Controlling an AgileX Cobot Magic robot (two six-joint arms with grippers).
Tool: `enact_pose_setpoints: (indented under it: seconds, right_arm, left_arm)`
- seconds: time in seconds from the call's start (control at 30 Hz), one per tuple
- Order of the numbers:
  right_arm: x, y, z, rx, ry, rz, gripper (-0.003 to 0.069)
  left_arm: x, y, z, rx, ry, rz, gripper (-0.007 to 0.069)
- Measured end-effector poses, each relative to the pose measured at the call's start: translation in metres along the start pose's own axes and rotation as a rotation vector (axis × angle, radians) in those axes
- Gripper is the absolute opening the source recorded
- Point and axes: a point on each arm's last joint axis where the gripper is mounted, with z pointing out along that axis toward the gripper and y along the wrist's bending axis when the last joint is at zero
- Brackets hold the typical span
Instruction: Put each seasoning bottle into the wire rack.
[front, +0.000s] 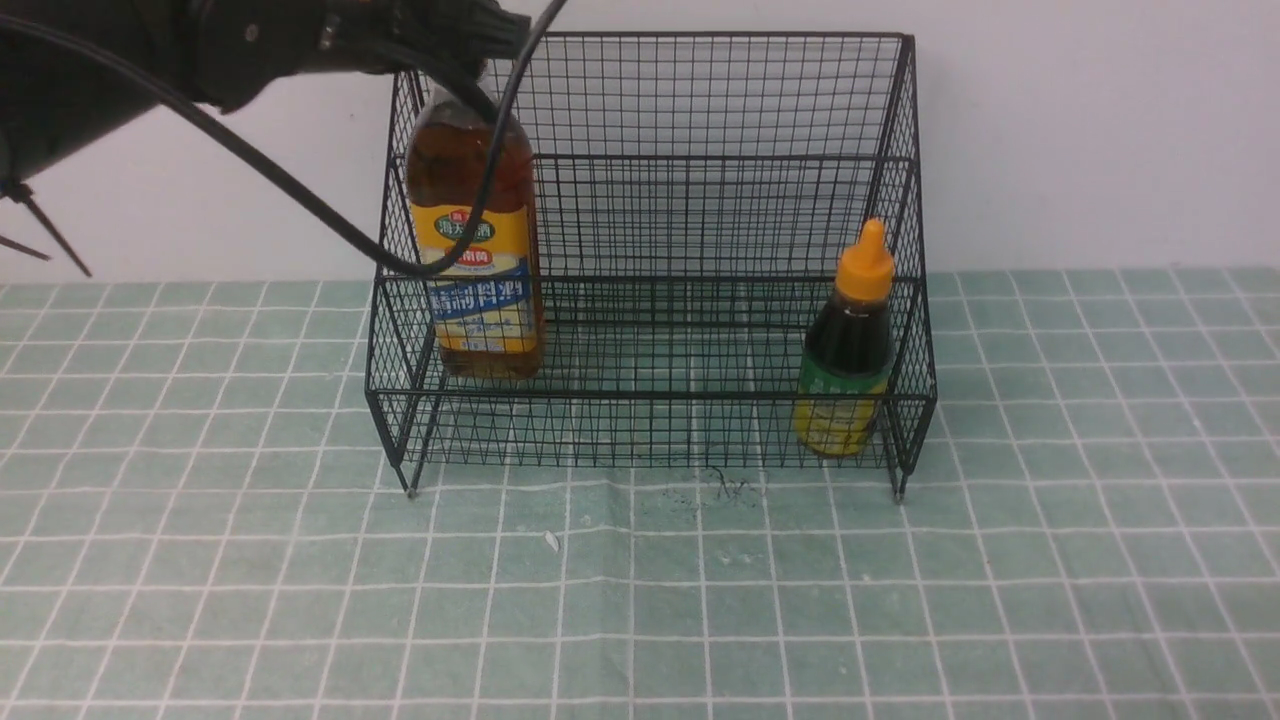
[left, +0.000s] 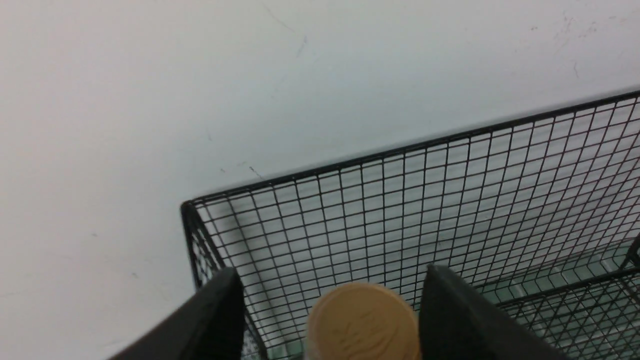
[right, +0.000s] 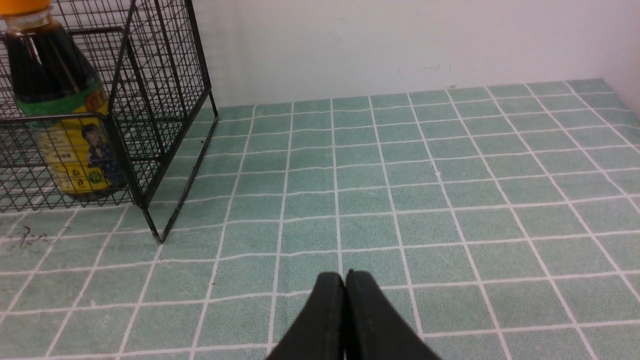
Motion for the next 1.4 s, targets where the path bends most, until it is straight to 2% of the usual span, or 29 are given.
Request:
enact_pose_setpoints:
  seconds: [0.2, 0.3, 0.4, 0.5, 0.57, 0.63, 0.73, 0.77, 0.9, 1.13, 1.4]
  right_arm:
    - [0.000, 0.000, 0.000, 0.000, 0.000, 0.000, -0.0015]
    - [0.000, 0.000, 0.000, 0.000, 0.000, 0.000, -0.0015]
    - [0.000, 0.000, 0.000, 0.000, 0.000, 0.000, -0.0015]
    - [0.000, 0.000, 0.000, 0.000, 0.000, 0.000, -0.0015]
    - [0.000, 0.000, 0.000, 0.000, 0.000, 0.000, -0.0015]
    - [0.000, 0.000, 0.000, 0.000, 0.000, 0.000, -0.0015]
    - [0.000, 0.000, 0.000, 0.000, 0.000, 0.000, -0.0015]
    - [0.000, 0.000, 0.000, 0.000, 0.000, 0.000, -0.0015]
    - [0.000, 0.000, 0.000, 0.000, 0.000, 0.000, -0.0015]
    - [0.000, 0.000, 0.000, 0.000, 0.000, 0.000, -0.0015]
    - [0.000, 0.000, 0.000, 0.000, 0.000, 0.000, -0.0015]
  left_arm:
    - [-0.016, 0.012, -0.047, -0.074, 0.027, 0.046, 0.0353]
    - [-0.019, 0.021, -0.081, -0.129, 0.093, 0.042, 0.0252]
    - [-0.013, 0.029, -0.112, -0.182, 0.217, 0.024, 0.0116]
    - [-0.008, 0.034, -0.139, -0.212, 0.312, -0.003, 0.0031]
    - [-0.004, 0.037, -0.164, -0.217, 0.364, -0.034, 0.0002]
    - [-0.002, 0.037, -0.178, -0.207, 0.366, -0.052, -0.0003]
    - [0.009, 0.035, -0.223, -0.138, 0.287, -0.107, -0.0006]
    - [0.009, 0.035, -0.223, -0.134, 0.284, -0.109, -0.0006]
    - [0.034, 0.033, -0.275, -0.056, 0.126, -0.157, -0.0006]
    - [0.066, 0.037, -0.319, -0.050, 0.057, -0.170, -0.0006]
    - [0.082, 0.039, -0.339, -0.059, 0.080, -0.179, -0.0006]
